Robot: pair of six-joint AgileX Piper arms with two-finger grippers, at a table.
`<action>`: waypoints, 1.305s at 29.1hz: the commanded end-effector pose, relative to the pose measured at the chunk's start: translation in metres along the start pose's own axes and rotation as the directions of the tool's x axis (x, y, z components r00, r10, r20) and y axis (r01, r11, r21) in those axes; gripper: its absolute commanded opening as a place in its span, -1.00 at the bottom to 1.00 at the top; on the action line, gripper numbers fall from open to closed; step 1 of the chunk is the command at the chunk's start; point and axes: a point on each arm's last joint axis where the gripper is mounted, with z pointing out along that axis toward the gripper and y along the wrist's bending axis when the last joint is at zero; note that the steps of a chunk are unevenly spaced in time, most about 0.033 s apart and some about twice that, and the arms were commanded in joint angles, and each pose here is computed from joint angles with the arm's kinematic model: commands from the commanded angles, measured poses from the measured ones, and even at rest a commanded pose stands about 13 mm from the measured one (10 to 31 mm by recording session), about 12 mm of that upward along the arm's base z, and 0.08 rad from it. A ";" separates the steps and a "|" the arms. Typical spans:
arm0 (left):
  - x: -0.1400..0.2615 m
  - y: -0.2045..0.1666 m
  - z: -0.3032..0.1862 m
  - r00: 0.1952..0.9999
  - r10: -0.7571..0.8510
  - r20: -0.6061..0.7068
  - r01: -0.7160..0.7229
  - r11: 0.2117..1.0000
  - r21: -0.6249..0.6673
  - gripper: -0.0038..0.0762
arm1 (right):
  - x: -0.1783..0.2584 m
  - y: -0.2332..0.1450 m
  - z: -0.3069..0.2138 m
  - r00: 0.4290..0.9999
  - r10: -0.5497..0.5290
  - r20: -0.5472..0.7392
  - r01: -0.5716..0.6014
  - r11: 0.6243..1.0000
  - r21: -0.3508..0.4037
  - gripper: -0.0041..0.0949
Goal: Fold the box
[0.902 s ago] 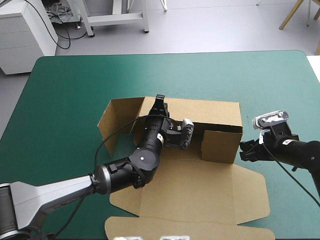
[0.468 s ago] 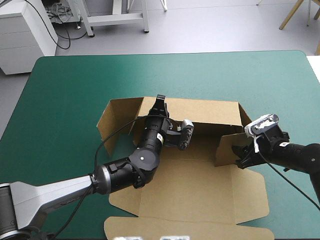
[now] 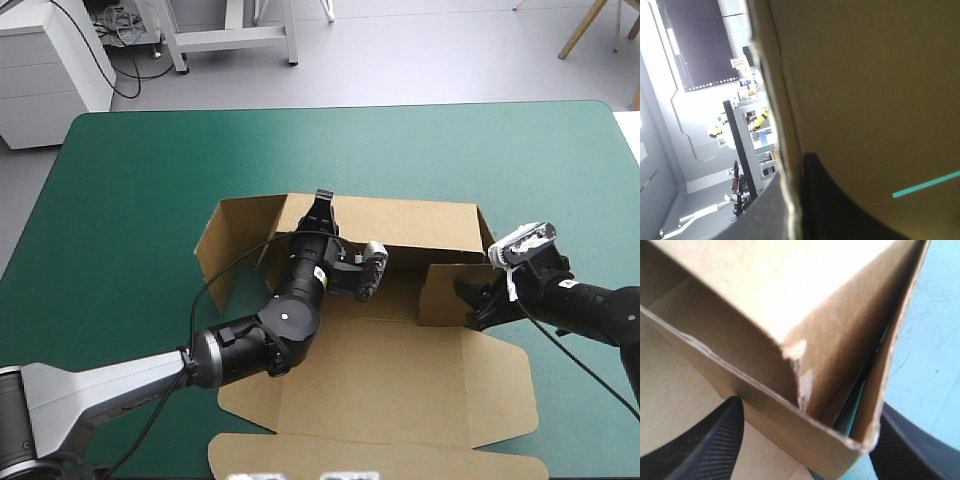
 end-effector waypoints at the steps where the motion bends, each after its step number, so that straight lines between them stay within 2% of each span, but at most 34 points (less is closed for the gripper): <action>1: 0.003 0.011 -0.005 1.000 0.008 -0.021 -0.009 0.999 -0.033 -0.93 | -0.014 -0.004 -0.005 0.994 0.039 0.105 -0.043 0.998 0.038 0.34; 4: 0.002 0.009 -0.003 1.000 0.014 -0.028 -0.015 0.999 -0.028 -0.93 | -0.012 -0.009 0.004 0.995 0.062 0.076 -0.064 0.998 0.026 0.25; 8: 0.002 0.006 -0.002 0.999 -0.010 -0.031 0.009 1.000 -0.013 -0.93 | -0.009 -0.014 0.015 0.993 0.106 0.050 -0.106 0.994 0.002 -0.02; 16: 0.000 0.004 -0.002 0.998 -0.054 -0.018 0.054 0.999 0.004 -0.93 | -0.008 -0.016 0.020 0.994 0.105 0.044 -0.105 0.994 -0.009 -0.44; 18: 0.000 0.004 -0.002 0.998 -0.055 -0.014 0.055 0.998 0.006 -0.93 | -0.008 -0.016 0.021 0.993 0.107 0.044 -0.106 0.994 -0.009 -0.59; 21: 0.000 0.004 -0.002 0.998 -0.058 -0.012 0.058 0.998 0.009 -0.93 | -0.008 -0.016 0.021 0.992 0.121 0.044 -0.121 0.993 -0.010 -0.94; 24: 0.000 0.003 -0.002 0.998 -0.064 -0.013 0.064 0.998 0.015 -0.93 | -0.008 -0.013 0.022 0.987 0.155 0.038 -0.154 0.988 -0.028 -0.91; 29: 0.000 0.003 -0.002 0.998 -0.064 -0.011 0.064 0.998 0.016 -0.93 | -0.014 0.002 0.029 0.990 0.135 0.041 -0.133 0.989 -0.059 -0.92; 34: 0.000 0.003 -0.002 0.998 -0.067 -0.011 0.067 0.998 0.016 -0.93 | -0.019 0.010 0.036 0.988 0.144 0.047 -0.145 0.989 0.014 -0.92; 37: 0.000 0.003 -0.002 0.997 -0.071 -0.011 0.071 0.997 0.016 -0.93 | -0.019 0.014 0.038 0.990 0.137 0.033 -0.138 0.990 0.029 -0.92; 38: 0.000 0.003 -0.002 0.994 -0.113 -0.012 0.113 0.993 0.015 -0.93 | -0.019 0.016 0.039 0.988 0.149 0.031 -0.150 0.988 0.036 -0.92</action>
